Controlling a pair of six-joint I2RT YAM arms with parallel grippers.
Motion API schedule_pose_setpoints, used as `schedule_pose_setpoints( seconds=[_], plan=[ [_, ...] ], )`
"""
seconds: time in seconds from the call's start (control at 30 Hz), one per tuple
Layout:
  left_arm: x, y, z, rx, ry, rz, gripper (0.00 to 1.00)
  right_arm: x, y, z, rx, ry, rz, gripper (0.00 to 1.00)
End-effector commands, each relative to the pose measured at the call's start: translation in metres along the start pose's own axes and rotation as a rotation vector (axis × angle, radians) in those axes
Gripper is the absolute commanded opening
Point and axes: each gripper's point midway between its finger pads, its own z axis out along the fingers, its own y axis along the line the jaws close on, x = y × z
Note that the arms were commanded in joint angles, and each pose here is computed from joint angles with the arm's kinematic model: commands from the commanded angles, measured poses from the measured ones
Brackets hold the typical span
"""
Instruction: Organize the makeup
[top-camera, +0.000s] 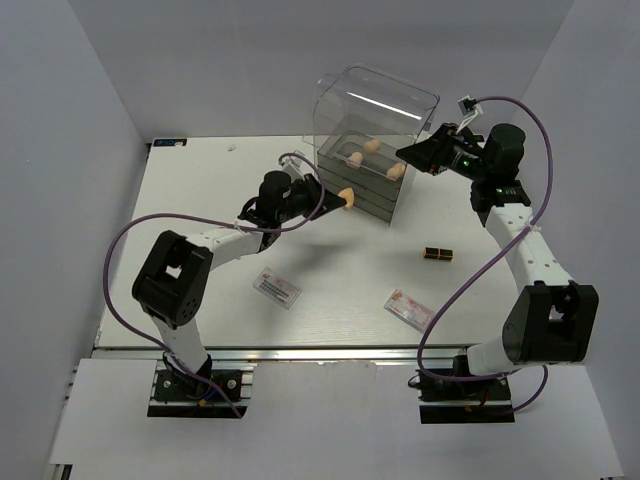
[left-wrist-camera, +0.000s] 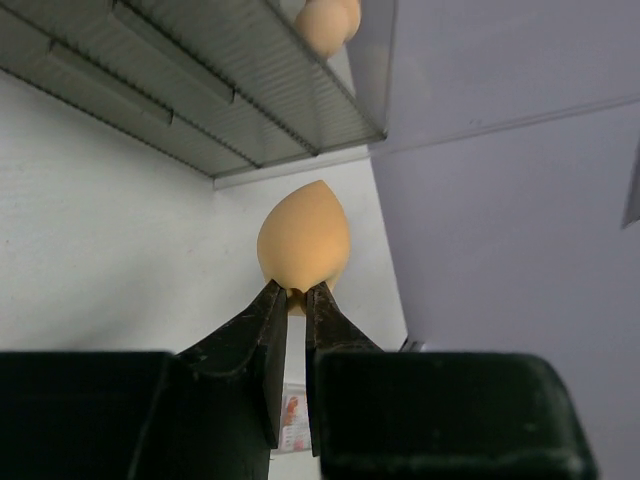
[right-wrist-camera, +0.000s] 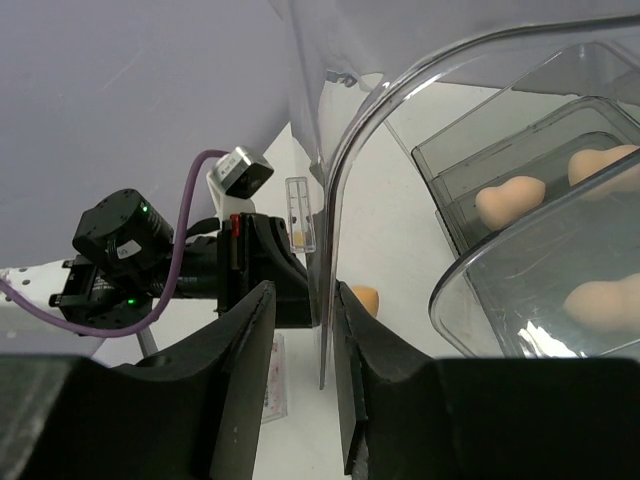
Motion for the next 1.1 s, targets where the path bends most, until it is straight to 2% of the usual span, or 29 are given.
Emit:
schedule_pose_setpoints(
  seconds=[0.0,0.3,0.53,0.77,0.9,1.03,1.07],
  plan=[
    [-0.034,-0.033,-0.001,0.1,-0.084,-0.045,0.0,-0.016,0.027,-0.008,-0.061,-0.038,-0.078,0.35],
    [-0.06,-0.032,0.016,0.131,-0.142,-0.154,0.0,-0.016,0.027,-0.009,-0.056,-0.043,-0.082,0.35],
    [-0.082,-0.047,0.036,0.234,-0.19,-0.227,0.01,-0.014,0.026,-0.009,-0.057,-0.04,-0.08,0.35],
    [-0.102,-0.049,0.047,0.329,-0.263,-0.391,0.06,-0.013,0.025,-0.009,-0.055,-0.04,-0.077,0.35],
    [-0.108,-0.039,0.056,0.32,-0.309,-0.447,0.12,-0.011,0.024,-0.009,-0.053,-0.038,-0.072,0.35],
    [-0.111,-0.032,0.064,0.309,-0.337,-0.481,0.23,-0.012,0.025,-0.009,-0.056,-0.039,-0.076,0.35],
    [-0.11,-0.029,0.067,0.301,-0.337,-0.491,0.35,-0.012,0.026,-0.009,-0.057,-0.04,-0.075,0.35]
  ],
)
